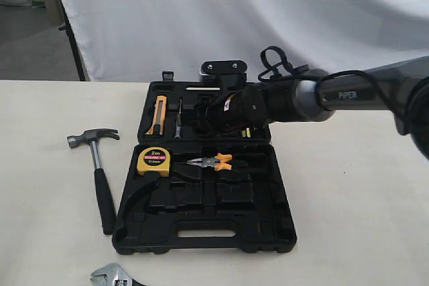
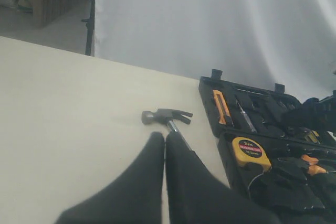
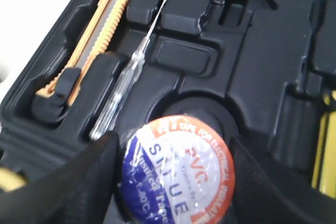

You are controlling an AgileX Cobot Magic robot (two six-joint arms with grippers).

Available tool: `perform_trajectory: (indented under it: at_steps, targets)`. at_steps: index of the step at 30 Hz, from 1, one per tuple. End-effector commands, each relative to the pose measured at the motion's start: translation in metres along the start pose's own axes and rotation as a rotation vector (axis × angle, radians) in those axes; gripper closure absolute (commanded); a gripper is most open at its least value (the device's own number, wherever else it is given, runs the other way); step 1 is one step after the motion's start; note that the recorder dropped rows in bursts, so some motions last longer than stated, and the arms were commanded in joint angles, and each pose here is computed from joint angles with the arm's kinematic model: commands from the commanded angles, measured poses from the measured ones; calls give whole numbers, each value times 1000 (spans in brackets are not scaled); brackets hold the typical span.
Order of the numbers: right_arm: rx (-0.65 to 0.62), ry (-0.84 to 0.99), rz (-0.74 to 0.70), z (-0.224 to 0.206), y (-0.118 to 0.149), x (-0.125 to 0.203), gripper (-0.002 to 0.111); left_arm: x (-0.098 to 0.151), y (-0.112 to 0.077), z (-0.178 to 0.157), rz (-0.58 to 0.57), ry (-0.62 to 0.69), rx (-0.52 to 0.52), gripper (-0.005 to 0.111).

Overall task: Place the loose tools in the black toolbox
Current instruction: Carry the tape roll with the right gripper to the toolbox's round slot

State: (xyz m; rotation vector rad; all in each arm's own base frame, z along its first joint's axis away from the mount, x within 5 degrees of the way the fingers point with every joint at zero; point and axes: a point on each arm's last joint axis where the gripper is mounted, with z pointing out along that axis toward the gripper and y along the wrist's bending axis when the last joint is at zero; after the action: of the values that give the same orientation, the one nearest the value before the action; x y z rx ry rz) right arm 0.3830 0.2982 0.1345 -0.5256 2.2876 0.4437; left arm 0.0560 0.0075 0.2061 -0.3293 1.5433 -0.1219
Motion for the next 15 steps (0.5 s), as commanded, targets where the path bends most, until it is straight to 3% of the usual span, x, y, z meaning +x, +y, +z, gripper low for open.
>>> perform_trajectory:
  at_steps: [1,15]
  targets:
    - [2,2,-13,18,0,-6,109,-2,1,0,0,-20,-21,106]
    - [6,-38,-15,34,-8,-2,109,-2,1,0,0,-20,-21,106]
